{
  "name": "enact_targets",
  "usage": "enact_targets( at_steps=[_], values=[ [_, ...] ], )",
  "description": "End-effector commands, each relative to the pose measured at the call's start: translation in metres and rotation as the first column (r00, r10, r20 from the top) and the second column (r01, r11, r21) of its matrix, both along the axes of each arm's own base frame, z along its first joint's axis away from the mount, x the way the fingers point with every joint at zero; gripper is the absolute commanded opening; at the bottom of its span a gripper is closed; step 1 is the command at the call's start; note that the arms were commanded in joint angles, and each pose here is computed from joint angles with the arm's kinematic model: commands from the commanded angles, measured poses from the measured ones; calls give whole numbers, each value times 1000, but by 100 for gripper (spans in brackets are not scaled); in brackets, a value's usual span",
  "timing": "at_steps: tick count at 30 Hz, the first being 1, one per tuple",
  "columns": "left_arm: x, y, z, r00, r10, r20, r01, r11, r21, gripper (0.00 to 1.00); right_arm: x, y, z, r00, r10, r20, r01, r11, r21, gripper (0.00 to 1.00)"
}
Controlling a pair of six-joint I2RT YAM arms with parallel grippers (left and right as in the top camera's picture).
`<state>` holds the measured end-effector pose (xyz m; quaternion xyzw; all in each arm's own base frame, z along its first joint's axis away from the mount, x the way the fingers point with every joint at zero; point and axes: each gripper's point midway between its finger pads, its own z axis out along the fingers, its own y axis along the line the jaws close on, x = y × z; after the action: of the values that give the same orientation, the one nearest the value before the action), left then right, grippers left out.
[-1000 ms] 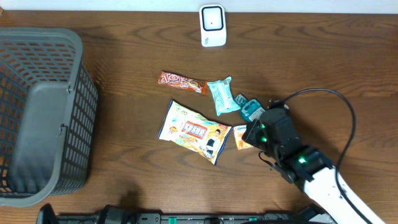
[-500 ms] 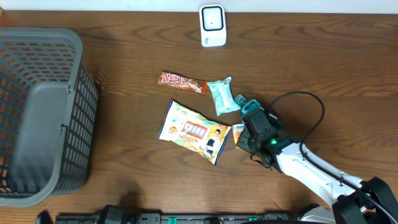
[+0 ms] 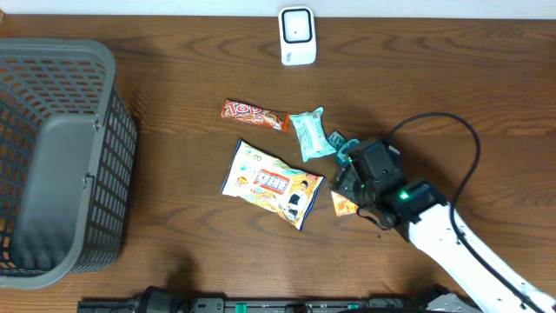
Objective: Scan the item barcode
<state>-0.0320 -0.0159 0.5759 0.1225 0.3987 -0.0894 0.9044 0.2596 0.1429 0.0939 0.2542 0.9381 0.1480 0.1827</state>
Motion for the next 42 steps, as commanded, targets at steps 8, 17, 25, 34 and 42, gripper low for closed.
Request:
enact_targets(
  at_steps=[8, 17, 25, 34, 42],
  values=[
    [-8, -4, 0, 999, -34, 13, 34, 999, 6, 98, -46, -3, -39, 800, -465, -379, 515, 856, 39, 43],
    [-8, -4, 0, 999, -34, 12, 34, 999, 6, 98, -52, -16, -66, 713, -573, -404, 592, 801, -92, 61],
    [-8, -4, 0, 999, -34, 12, 34, 999, 6, 98, -37, -19, -104, 697, -614, -369, 601, 782, -166, 43],
    [-8, -4, 0, 999, -34, 12, 34, 999, 6, 98, -35, -15, -119, 755, -527, -390, 500, 848, -177, 1],
    [-8, -4, 0, 999, -34, 13, 34, 999, 6, 98, -14, -1, -62, 930, -245, -276, 257, 966, 6, 1]
  ],
)
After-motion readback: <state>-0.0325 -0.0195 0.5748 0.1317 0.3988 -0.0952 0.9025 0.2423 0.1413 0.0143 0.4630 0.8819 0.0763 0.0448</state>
